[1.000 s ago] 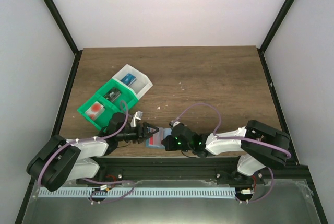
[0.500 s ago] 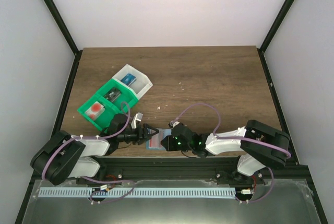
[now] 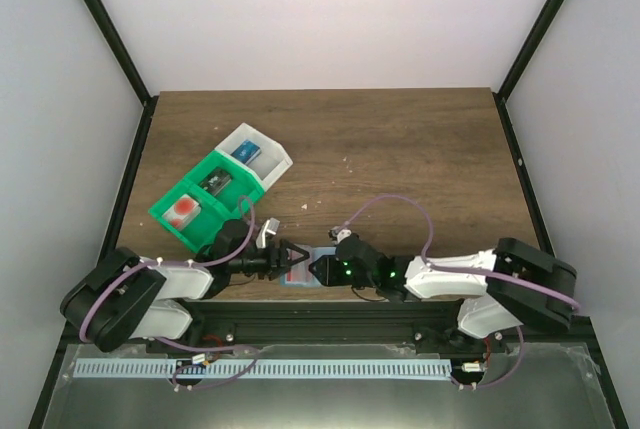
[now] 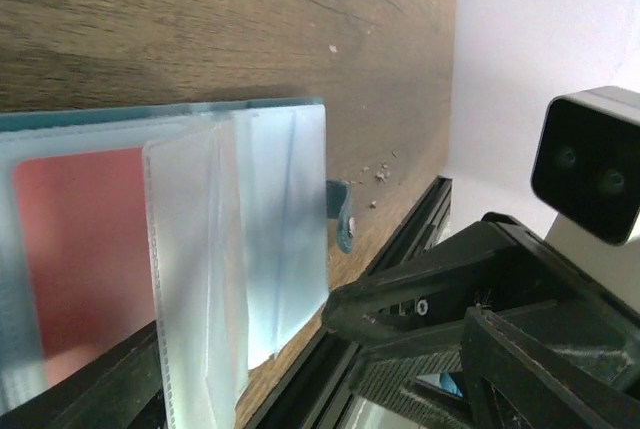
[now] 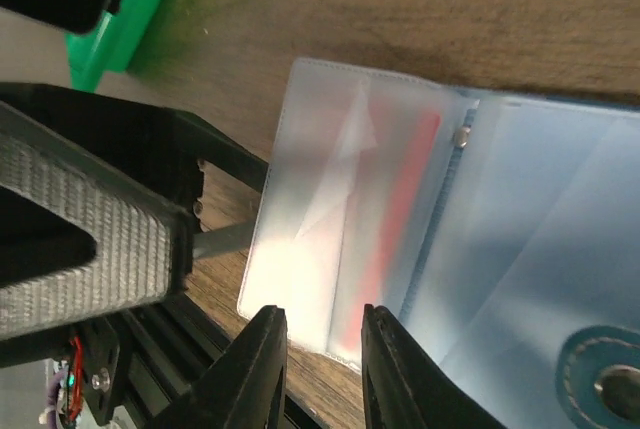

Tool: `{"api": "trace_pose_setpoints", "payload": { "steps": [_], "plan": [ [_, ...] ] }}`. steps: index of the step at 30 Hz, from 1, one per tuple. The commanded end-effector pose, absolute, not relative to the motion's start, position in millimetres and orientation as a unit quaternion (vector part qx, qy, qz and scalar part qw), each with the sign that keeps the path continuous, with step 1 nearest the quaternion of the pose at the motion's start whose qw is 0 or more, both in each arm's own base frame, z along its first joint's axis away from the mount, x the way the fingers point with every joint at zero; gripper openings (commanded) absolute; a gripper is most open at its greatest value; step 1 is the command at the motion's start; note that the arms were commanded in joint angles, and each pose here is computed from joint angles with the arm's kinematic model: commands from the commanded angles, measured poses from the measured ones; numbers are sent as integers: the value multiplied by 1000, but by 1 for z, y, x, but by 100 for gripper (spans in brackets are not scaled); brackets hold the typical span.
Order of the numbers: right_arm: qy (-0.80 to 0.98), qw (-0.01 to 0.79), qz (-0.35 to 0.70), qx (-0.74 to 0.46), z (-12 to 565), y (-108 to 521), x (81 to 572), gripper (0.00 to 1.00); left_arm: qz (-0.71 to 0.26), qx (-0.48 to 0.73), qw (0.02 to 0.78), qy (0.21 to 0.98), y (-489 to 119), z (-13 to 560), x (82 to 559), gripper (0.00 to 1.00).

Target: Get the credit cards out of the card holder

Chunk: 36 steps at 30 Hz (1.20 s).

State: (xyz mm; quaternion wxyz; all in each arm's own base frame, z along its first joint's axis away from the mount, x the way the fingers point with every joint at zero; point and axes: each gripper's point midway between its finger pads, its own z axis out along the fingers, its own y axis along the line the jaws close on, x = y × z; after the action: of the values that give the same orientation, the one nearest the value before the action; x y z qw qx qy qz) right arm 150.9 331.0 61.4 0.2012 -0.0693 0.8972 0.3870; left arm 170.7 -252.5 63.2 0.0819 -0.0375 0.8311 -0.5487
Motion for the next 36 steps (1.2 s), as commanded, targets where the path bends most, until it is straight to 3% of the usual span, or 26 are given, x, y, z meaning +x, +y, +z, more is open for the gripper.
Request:
{"api": "trace_pose_setpoints", "payload": {
  "steps": [1,17,36],
  "plan": [
    [899,230,372,-33,64,310,159,23,-567,-22,90,819,-265,79,174,75],
    [872,295,389,30,92,269,167,24,-583,-9,94,807,-287,100,175,75],
    [868,299,395,15,99,274,167,25,-587,15,71,806,-304,95,168,76]
  ]
}}
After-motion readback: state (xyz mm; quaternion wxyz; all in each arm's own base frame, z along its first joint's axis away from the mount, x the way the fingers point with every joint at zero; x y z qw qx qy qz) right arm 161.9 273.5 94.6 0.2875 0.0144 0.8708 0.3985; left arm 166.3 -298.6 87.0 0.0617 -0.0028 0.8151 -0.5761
